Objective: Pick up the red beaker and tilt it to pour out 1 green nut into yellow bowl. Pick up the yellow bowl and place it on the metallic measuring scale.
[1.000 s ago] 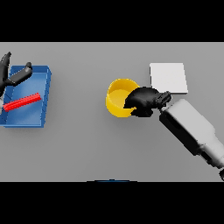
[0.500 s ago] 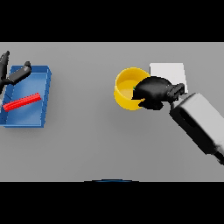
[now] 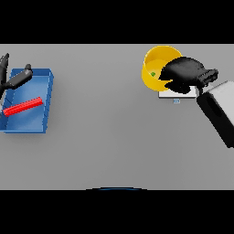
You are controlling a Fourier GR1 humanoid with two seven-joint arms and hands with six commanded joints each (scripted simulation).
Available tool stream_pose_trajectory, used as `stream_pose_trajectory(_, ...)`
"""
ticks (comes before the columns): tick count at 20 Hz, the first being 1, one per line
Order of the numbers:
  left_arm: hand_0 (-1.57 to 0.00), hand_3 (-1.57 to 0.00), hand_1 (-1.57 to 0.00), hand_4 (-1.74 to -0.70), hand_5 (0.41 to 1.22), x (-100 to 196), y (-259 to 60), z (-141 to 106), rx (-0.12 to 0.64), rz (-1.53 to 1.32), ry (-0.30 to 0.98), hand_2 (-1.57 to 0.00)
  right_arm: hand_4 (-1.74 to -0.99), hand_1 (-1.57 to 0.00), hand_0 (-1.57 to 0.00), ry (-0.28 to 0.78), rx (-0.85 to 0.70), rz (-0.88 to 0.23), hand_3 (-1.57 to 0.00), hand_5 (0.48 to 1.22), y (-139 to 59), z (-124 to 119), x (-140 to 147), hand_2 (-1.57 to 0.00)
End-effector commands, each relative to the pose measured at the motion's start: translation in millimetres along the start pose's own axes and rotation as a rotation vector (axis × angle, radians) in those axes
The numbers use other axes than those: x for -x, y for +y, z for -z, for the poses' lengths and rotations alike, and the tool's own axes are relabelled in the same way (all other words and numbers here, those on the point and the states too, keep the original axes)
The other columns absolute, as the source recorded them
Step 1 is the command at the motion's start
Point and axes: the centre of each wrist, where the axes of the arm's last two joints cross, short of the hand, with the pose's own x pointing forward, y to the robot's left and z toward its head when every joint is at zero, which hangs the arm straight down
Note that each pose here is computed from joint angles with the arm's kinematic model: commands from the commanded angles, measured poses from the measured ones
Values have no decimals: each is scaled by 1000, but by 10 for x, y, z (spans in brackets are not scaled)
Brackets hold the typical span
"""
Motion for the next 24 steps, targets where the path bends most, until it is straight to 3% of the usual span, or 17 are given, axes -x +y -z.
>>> stream_pose_trajectory(1, 1, 1, 1, -811, 743, -11, -4, 1, 3, -2, 7, 1, -1720, -1571, -1571, 19, 5, 21, -1220, 1221, 21, 29, 69, -1570)
stream_pose_trajectory(7, 1, 1, 1, -829, 774, -37, 33, -34, -3, -8, 23, 1, -1720, -1571, -1571, 108, 12, 81, -1168, 1221, 124, 90, 486, -1571)
stream_pose_trajectory(11, 1, 1, 1, -818, 759, 29, 8, -46, -3, -4, 35, 1, -1722, -1571, -1571, 171, -3, 113, -1254, 1221, 302, 183, 667, -1571)
stream_pose_trajectory(14, 1, 1, 1, -811, 753, 15, 19, -33, -3, 3, 38, 1, -1724, -1567, -1571, 180, -1, 118, -1390, 1221, 439, 265, 726, -1571)
stream_pose_trajectory(21, 1, 1, 1, -805, 728, -47, -18, -9, 2, -3, 28, 1, -1727, -1475, -1571, 225, -8, 143, -1510, 1221, 606, 418, 754, -1567)
stream_pose_trajectory(23, 1, 1, 1, -806, 734, -37, 26, 2, 0, 0, 30, 1, -1721, -1420, -1548, 208, -20, 161, -1481, 1221, 633, 421, 796, -1568)
stream_pose_trajectory(24, 1, 1, 1, -809, 734, -23, 24, 16, 0, -1, 37, 1, -1725, -1401, -1527, 212, -23, 167, -1320, 1221, 635, 436, 790, -1569)
